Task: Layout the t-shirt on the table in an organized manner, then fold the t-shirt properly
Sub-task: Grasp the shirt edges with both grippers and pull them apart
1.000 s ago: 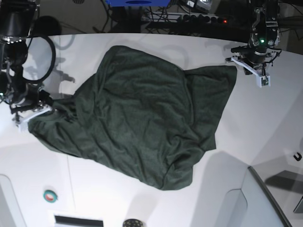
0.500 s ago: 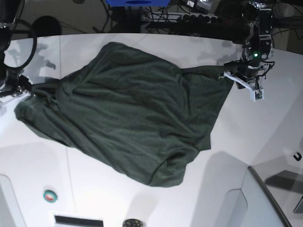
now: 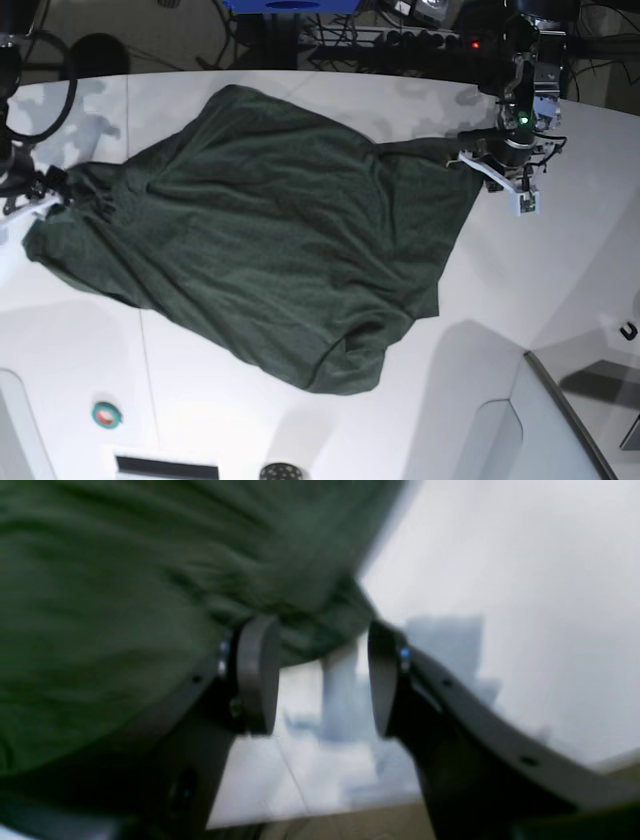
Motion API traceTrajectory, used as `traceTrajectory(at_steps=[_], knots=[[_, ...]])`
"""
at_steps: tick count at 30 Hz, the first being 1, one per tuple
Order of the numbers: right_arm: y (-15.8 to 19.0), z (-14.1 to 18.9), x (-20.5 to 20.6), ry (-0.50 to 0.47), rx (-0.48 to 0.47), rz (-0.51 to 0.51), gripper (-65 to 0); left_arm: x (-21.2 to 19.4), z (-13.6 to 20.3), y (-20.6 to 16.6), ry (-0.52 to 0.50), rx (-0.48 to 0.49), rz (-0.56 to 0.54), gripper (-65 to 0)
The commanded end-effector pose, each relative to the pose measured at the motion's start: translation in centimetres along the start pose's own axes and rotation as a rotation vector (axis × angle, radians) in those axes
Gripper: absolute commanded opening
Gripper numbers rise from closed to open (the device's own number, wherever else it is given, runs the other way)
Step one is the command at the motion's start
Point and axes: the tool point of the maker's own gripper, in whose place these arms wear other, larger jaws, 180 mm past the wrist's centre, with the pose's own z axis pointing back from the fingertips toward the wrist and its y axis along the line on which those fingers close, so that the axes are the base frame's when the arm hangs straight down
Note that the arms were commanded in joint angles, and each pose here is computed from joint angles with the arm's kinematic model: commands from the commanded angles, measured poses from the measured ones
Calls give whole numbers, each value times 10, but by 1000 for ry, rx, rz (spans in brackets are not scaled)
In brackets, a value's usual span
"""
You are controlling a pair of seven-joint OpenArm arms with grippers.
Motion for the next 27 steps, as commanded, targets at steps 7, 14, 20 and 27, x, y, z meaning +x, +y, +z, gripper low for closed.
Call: traceTrajectory(at_steps=[7,14,20,27], knots=[[74,-27,1,58,73,139,-378,-34,6,10,121,14,-18,-650],[67,-75,-12,128,-98,180,-378,-34,6,10,121,14,-18,-650],[60,-81,-23,154,-118,179,-453,-41,8,11,134,15,-20,-650],[43,-35,-16,54,-121,175,-650,-45,10,12,141,17,-22,-650]])
